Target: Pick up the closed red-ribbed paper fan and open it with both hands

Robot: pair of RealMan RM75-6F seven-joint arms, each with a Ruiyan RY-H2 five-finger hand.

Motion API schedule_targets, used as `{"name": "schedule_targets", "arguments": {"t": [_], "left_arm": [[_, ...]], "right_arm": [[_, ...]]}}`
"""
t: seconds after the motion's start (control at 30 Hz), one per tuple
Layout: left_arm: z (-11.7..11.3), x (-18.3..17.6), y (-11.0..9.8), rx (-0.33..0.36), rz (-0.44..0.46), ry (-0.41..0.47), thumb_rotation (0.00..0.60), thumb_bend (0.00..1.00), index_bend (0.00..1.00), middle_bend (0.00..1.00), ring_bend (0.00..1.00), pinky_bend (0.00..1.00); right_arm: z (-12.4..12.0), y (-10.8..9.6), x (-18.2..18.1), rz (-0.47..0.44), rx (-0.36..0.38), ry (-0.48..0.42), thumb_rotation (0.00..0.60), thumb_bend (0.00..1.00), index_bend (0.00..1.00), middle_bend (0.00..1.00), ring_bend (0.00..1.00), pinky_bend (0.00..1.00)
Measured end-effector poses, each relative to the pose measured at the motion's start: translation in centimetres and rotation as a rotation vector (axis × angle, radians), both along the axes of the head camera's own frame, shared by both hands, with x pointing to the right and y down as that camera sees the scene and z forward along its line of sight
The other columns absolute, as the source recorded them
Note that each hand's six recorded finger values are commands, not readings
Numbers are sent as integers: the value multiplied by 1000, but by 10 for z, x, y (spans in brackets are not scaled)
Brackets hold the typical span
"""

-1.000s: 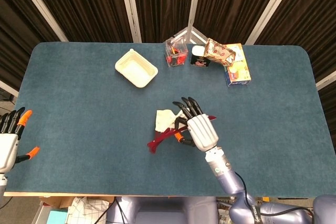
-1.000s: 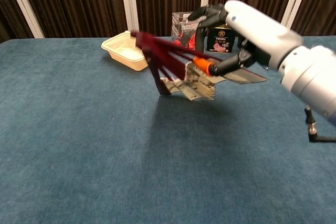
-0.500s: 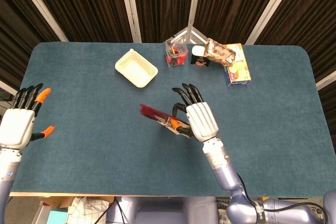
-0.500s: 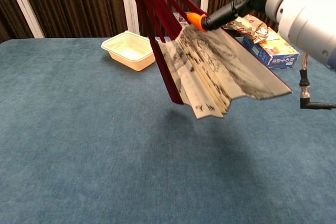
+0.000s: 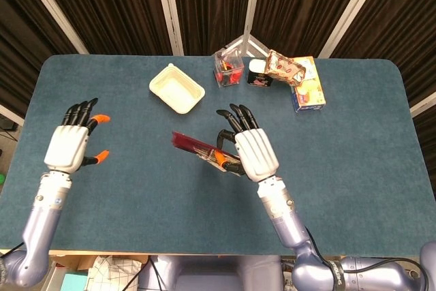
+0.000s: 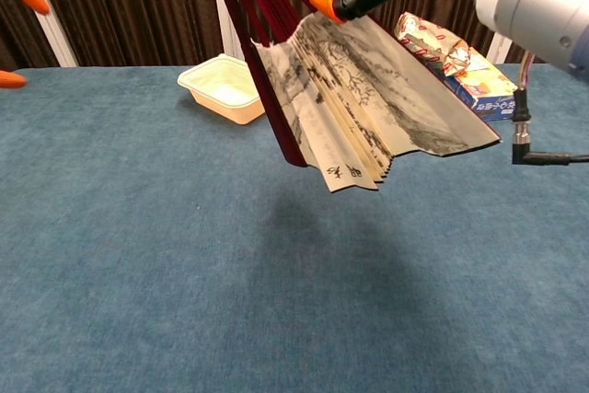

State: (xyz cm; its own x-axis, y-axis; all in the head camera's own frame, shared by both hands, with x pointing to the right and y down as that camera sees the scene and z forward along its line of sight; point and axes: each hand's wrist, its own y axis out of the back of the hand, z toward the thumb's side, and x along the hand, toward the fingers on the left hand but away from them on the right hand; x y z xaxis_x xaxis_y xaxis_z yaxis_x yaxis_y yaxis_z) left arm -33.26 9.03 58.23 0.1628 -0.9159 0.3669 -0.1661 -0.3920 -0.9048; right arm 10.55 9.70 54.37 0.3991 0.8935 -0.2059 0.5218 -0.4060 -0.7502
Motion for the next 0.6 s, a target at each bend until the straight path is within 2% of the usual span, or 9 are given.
{"name": "schedule_targets", "arguments": {"t": [0.33, 0.6], "left_arm": [[16, 50, -14, -39, 69, 75, 600, 271, 326, 67, 0, 3], [25, 83, -17, -101, 94, 191, 600, 270, 336, 67, 0, 3]], "right_arm": [[-11, 0, -10, -11, -17, -20, 600, 470, 716, 186, 0, 0], [-17, 0, -20, -11, -44, -51, 600, 470, 720, 189, 0, 0]]}}
